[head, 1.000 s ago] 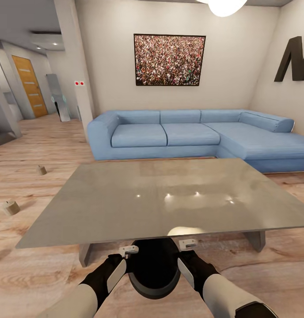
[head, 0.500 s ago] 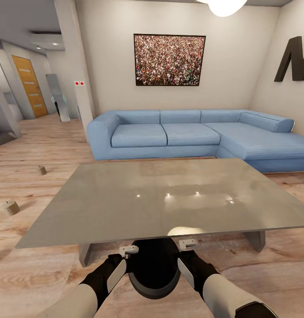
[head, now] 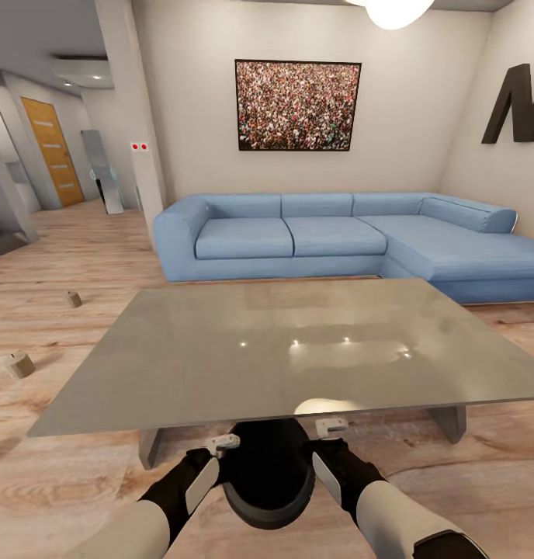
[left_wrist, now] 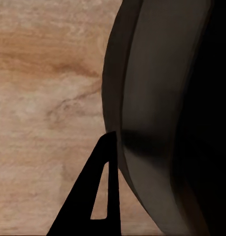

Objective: Place each of the two pumpkins and all three candles from the living room inside a cabinet in the living room (use any cabinet), then make sure every cabinet is closed, and position the cauldron so it is next to a table in the living room.

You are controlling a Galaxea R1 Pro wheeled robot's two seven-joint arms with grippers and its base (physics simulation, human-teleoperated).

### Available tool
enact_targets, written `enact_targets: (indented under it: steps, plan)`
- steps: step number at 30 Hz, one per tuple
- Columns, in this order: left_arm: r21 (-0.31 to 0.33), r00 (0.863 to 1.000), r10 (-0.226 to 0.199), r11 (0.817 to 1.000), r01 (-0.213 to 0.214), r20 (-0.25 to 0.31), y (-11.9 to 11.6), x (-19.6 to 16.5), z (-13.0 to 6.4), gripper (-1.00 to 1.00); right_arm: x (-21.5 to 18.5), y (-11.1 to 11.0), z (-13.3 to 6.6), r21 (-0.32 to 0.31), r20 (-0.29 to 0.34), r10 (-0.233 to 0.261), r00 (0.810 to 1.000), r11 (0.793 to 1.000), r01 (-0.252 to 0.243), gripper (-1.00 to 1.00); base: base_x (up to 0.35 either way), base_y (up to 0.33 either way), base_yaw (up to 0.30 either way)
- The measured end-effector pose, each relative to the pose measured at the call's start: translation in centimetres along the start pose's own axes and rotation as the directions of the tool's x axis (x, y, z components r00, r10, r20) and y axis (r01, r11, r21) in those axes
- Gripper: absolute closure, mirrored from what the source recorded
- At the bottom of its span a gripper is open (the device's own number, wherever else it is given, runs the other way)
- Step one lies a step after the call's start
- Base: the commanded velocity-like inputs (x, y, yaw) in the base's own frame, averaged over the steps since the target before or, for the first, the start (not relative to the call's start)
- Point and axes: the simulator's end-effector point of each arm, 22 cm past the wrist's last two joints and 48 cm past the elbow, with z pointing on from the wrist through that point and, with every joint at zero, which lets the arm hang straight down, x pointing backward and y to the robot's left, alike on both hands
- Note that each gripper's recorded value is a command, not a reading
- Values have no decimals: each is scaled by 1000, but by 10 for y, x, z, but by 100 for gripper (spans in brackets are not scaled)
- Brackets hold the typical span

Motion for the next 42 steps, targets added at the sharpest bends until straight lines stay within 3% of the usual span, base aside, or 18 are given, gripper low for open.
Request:
enact_targets:
  steps: [4,8,12,15,16,42]
  plan:
    - [-13,999,34,999,-34,24,1,-10,-3,100,0,0,0,-1,0,1,1000,1000,-1,-100,0,0,0]
    - [-1,1000,10,1000,-10,12,-1,-5,-2,100,0,0,0,-1,0,1,1000,1000,-1,-100,0,0,0]
    - [-11,999,31,999,-31,22,1,-9,-3,100,0,0,0,-1,0,1,1000,1000,-1,-100,0,0,0]
    - [-4,1000,20,1000,-20,17,-1,-7,-2,100,0,0,0,-1,0,1,1000,1000,-1,-100,0,0,0]
    - [0,1000,13,1000,-13,19,-2,-8,-3,-100,0,0,0,-1,0,1,1000,1000,-1,-100,0,0,0]
    - [0,1000,12,1000,-12,26,-1,-11,-3,-100,1,0,0,-1,-3,1,1000,1000,-1,-100,0,0,0]
